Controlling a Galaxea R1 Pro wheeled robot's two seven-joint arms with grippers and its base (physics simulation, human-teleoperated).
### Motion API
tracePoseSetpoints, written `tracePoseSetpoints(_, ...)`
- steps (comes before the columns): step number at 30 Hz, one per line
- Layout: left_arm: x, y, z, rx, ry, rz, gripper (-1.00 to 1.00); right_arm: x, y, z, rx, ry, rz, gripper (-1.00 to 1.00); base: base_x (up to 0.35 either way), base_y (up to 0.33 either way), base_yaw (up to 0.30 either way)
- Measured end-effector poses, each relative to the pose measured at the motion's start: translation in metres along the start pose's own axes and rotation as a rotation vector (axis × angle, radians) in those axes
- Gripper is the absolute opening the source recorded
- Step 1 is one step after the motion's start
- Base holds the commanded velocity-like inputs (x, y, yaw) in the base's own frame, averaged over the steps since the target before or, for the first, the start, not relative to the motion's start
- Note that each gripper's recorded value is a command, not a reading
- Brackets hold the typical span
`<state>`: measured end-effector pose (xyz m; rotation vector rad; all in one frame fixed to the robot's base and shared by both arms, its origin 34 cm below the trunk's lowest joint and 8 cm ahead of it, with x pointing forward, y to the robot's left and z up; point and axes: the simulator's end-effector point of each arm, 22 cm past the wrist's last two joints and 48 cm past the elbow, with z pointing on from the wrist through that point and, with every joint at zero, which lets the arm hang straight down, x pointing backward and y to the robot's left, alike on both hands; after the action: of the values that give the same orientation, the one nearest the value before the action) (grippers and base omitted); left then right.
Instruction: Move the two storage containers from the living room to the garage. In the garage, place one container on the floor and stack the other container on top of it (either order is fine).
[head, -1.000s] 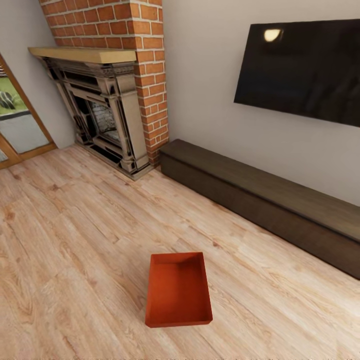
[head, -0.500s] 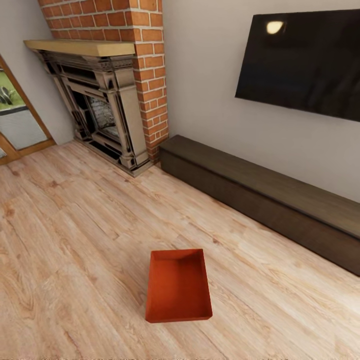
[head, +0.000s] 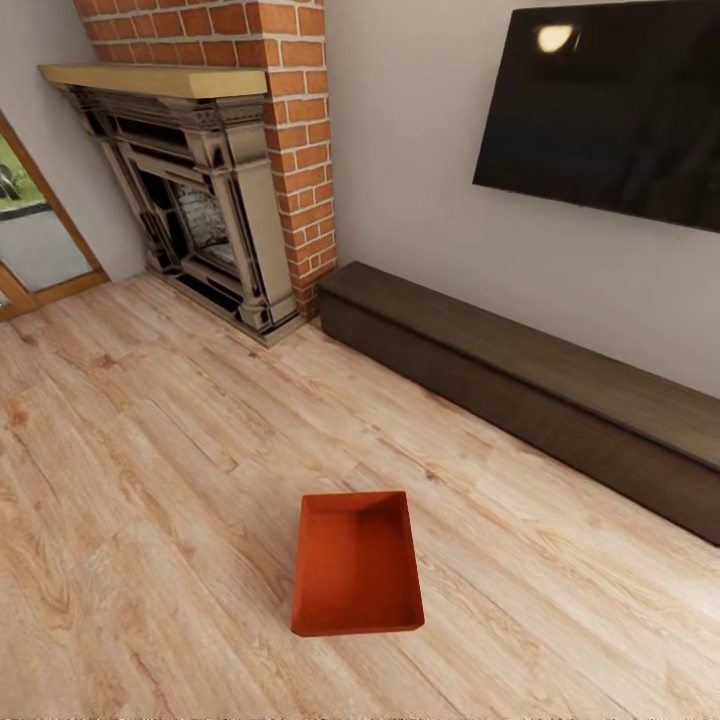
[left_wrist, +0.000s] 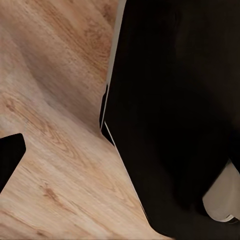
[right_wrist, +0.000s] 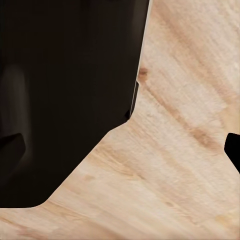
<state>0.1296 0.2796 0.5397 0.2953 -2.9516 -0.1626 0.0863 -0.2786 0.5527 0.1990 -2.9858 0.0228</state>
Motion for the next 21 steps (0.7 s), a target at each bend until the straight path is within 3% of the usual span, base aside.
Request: tracePoseSetpoints(21,0.007,0.0013,0.0012,-0.004,0.017,0.002,1.0,0.0073,-0.0014,0.0001,0.008,0.019,0.003,1.0,0.0,0.0,0.0)
